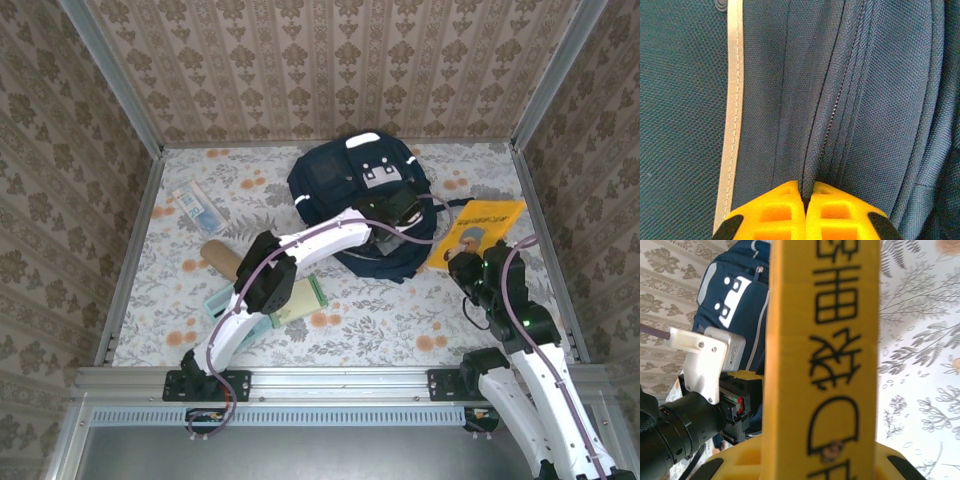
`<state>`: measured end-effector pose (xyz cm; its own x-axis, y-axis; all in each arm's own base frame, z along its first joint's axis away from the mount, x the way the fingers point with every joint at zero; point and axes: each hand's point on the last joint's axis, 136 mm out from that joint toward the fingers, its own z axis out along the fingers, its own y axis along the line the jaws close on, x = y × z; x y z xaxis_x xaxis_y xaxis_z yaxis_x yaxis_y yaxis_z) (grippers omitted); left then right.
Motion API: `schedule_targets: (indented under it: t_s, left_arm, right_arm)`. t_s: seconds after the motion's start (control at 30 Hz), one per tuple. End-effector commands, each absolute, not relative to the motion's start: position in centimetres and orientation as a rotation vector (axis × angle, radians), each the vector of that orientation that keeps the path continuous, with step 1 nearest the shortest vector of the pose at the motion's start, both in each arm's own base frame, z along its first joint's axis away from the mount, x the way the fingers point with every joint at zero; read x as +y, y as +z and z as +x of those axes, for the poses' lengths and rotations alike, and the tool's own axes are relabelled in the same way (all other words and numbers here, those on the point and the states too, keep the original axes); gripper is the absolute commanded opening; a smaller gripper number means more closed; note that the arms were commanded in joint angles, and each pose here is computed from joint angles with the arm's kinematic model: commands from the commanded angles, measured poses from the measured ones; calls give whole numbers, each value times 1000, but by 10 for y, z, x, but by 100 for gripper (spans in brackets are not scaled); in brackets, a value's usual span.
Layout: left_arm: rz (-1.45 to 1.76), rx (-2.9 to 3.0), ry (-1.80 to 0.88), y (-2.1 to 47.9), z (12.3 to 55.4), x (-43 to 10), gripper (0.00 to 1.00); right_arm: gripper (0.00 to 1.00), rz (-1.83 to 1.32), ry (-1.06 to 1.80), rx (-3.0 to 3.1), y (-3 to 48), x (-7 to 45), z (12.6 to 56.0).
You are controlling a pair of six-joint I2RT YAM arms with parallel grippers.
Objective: Pack the student bag
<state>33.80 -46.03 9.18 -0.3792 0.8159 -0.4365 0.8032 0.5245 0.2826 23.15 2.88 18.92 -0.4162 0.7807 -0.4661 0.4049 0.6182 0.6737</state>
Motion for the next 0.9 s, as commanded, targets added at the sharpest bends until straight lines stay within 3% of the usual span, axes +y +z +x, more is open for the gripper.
schedule_targets:
  t_s: [0.0, 0.17, 0.5, 0.7, 0.87]
  left_arm:
    - [1139, 2140, -43, 191, 360, -453, 0]
    - [1004, 2119, -175, 247, 374, -446, 0]
    - [762, 2102, -440, 302, 406, -437, 0]
    - [673, 2098, -490, 316, 418, -428, 0]
    - [597, 2139, -527, 313, 429, -417, 0]
  right_arm:
    - [0, 821, 783, 1910, 228, 48, 258]
    - [0, 777, 931, 1889, 236, 69, 279]
    - [0, 767, 1073, 1824, 239, 99, 328]
    - [0, 820, 1031, 1830, 220, 117, 351]
    - [0, 922, 834, 1745, 216, 88, 335]
